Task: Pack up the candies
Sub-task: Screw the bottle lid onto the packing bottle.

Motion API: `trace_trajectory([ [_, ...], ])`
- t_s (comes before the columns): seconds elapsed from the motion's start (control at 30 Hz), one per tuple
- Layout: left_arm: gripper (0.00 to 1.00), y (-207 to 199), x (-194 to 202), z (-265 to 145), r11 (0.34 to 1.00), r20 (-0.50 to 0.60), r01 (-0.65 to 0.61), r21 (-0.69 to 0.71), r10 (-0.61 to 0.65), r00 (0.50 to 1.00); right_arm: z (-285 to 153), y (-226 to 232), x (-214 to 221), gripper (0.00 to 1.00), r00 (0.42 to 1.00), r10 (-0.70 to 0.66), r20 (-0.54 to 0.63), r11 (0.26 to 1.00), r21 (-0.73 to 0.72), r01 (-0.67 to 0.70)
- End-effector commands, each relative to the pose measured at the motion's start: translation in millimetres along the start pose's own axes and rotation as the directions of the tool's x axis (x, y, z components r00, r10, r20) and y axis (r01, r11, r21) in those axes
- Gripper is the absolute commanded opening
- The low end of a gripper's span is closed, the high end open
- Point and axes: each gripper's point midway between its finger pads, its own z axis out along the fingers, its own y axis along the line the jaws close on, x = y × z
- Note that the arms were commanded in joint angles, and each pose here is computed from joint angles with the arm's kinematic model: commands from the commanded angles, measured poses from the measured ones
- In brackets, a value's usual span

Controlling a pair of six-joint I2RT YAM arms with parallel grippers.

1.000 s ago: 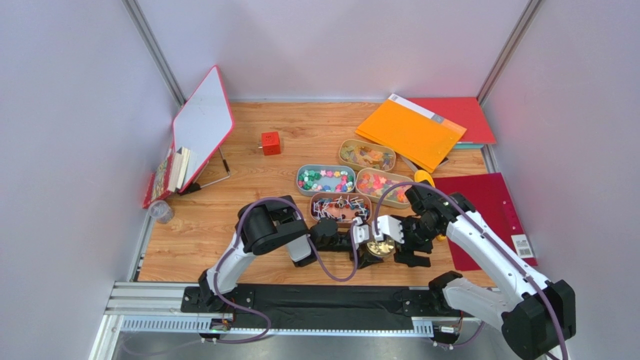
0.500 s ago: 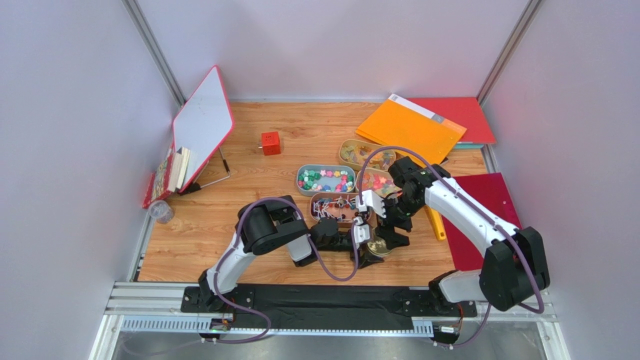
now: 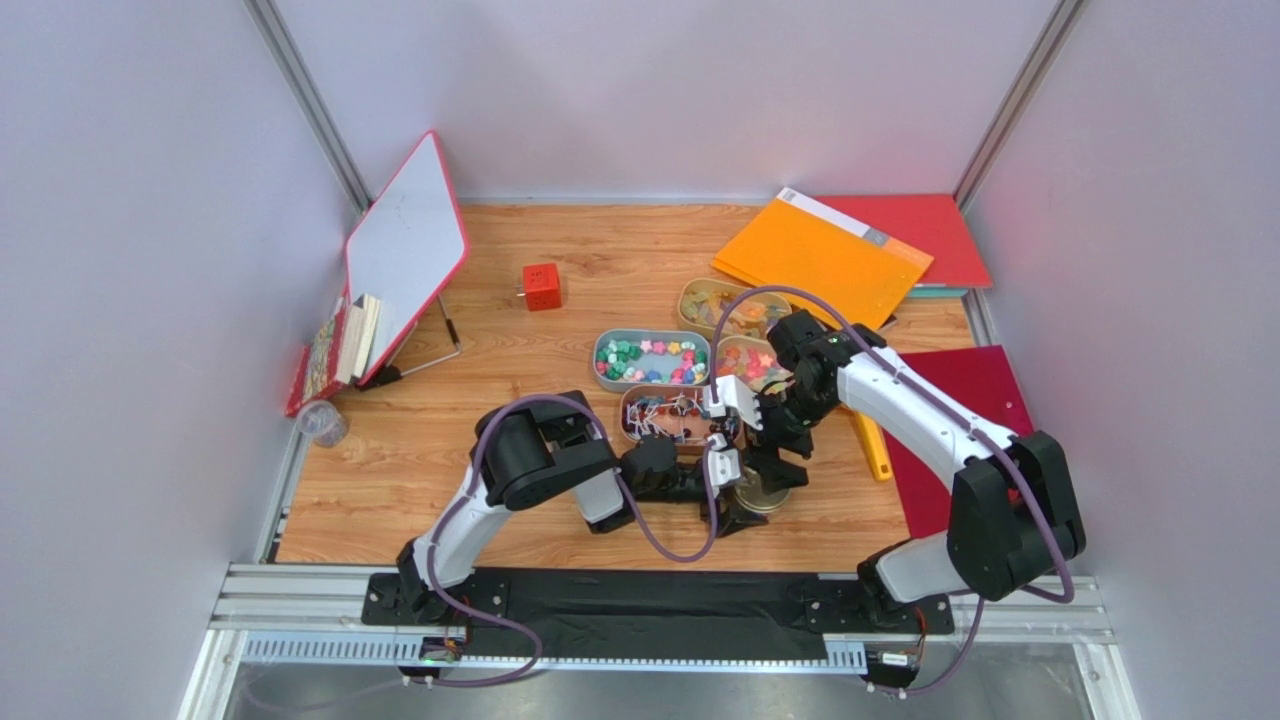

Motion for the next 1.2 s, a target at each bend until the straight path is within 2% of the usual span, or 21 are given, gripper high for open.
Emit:
trace_trajectory([
  [0.0,0.0,-21,152,-74,0.981,-0.512,0.169,-0.094,-0.193,0.837,4,-8,-15,0.82,0.998,-0.033,0.05,0.999,0.019,0.033],
  [0.93,0.0,-4,155,-77,0.966,-0.51,0.19,-0.176,-0.255,0.822,-3,63,40,0.8,0.996,0.024,-0.08,0.999,-0.041,-0.027],
  [1.17,0.0,-4,160,-79,0.967,-0.527,0.184,-0.175,-0.25,0.812,-18,64,40,0.79,0.994,0.063,-0.085,0.998,0.032,-0.06],
])
